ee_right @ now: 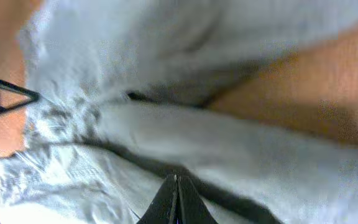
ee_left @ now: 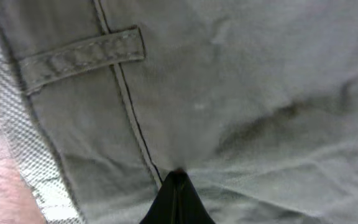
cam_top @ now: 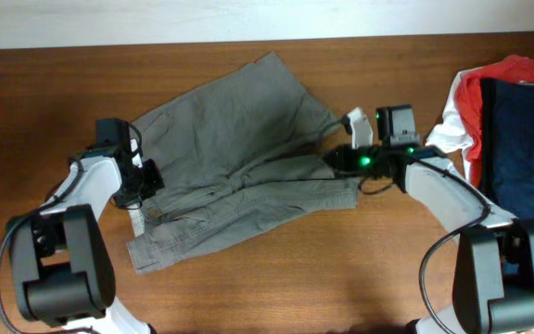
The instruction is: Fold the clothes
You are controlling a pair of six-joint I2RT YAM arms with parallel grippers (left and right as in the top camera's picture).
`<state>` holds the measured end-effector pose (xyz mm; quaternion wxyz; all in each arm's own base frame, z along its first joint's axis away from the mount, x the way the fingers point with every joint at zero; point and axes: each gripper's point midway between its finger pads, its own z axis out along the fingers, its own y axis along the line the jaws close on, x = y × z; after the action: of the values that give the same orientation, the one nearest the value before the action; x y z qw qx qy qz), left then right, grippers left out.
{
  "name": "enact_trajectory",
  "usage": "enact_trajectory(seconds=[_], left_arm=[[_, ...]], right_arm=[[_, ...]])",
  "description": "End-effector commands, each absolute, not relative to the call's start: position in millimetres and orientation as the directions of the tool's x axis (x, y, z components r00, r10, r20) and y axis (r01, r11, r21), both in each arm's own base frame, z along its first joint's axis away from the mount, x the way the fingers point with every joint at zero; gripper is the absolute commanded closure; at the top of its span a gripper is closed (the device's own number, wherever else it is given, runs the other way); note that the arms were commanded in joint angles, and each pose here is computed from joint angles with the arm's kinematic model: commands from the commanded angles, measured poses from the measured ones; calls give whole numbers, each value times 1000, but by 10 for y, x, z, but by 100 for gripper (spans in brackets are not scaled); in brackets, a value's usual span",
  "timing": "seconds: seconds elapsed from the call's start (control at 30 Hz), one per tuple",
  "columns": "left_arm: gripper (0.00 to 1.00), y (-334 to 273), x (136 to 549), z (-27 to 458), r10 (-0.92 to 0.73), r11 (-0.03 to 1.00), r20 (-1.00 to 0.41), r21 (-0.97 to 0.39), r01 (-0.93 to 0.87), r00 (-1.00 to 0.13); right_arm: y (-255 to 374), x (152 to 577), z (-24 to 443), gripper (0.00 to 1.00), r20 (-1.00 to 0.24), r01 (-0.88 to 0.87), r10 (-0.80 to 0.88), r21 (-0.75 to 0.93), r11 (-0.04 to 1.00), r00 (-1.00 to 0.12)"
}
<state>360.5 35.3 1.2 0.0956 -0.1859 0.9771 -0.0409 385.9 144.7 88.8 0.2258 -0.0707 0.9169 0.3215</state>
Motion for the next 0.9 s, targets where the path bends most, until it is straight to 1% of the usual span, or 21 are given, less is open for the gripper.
enact_trajectory(seconds=[0.0,0.03,0.1,0.13,0.23,0.27,0.33,0.37,0.4,0.43,0.47,0.5,0.53,0.57,0.6,0.67,0.7,0.73,0.77,0.83,0.87], left_arm=[[99,320,3350,-275,-384,921,-35,-86,-380,-923],[100,314,3279,-351,-384,921,2,-74,-383,-923],[100,344,3450,-523,-383,922,-48,-82,-379,-922],[100,366,3608,-710,-382,923,-94,-93,-374,-919],[99,398,3846,-1178,-381,924,-167,-112,-366,-909],[100,361,4083,-1272,-378,923,-249,-172,-343,-892],[99,202,4334,-1159,-371,914,-314,-292,-283,-874],[99,116,4498,-990,-366,903,-331,-353,-246,-870],[100,94,4590,-820,-365,898,-329,-370,-236,-871],[100,110,4715,-470,-338,909,-344,-360,-209,-876],[99,136,4863,139,-334,913,-387,-360,-192,-860],[99,143,4919,652,-331,915,-440,-364,-171,-835],[100,133,4854,1153,-329,918,-485,-367,-152,-810],[100,110,4676,1617,-326,920,-525,-368,-135,-786],[99,67,4394,1983,-324,921,-536,-369,-130,-780],[99,-40,3990,2265,-314,922,-517,-367,-126,-796],[97,-103,3730,2315,-307,924,-477,-358,-136,-824],[93,-137,3601,2309,-303,924,-448,-355,-144,-841],[73,-200,3426,2241,-295,923,-384,-351,-157,-875],[59,-213,3307,2181,-295,922,-332,-346,-175,-896],[44,-219,3275,2167,-295,921,-319,-345,-180,-901]], right_arm=[[1514,3959,1125,96,-503,-351,-121,393,850,-856],[1517,3913,1128,96,-479,-352,-170,320,880,-861],[1566,3742,1022,95,-418,-352,-227,252,901,-880],[1579,3637,974,95,-380,-353,-247,241,904,-891],[1537,3522,926,95,-328,-339,-252,243,909,-910],[1538,3525,927,95,-330,-340,-252,243,909,-910],[1543,3542,933,95,-337,-341,-250,242,909,-908],[1536,3541,928,95,-335,-336,-247,240,911,-909],[1458,3579,893,95,-334,-316,-240,196,928,-912],[1435,3636,841,95,-345,-312,-238,174,934,-908],[1461,3656,755,95,-330,-288,-215,194,938,-919],[1475,3627,676,95,-303,-282,-213,207,937,-929],[1468,3606,581,85,-271,-256,-195,213,943,-942],[1451,3602,532,71,-247,-199,-143,221,955,-958],[1437,3594,517,62,-230,-153,-99,230,961,-968],[1401,3617,518,43,-218,-84,-29,246,966,-976],[1405,3607,502,40,-211,-84,-31,248,965,-977],[1399,3575,449,39,-190,-79,-32,246,966,-981],[1385,3505,339,39,-154,-71,-33,242,968,-987],[1401,3427,227,39,-123,-67,-37,257,964,-992],[1495,3383,226,38,-109,-74,-42,314,946,-993]])
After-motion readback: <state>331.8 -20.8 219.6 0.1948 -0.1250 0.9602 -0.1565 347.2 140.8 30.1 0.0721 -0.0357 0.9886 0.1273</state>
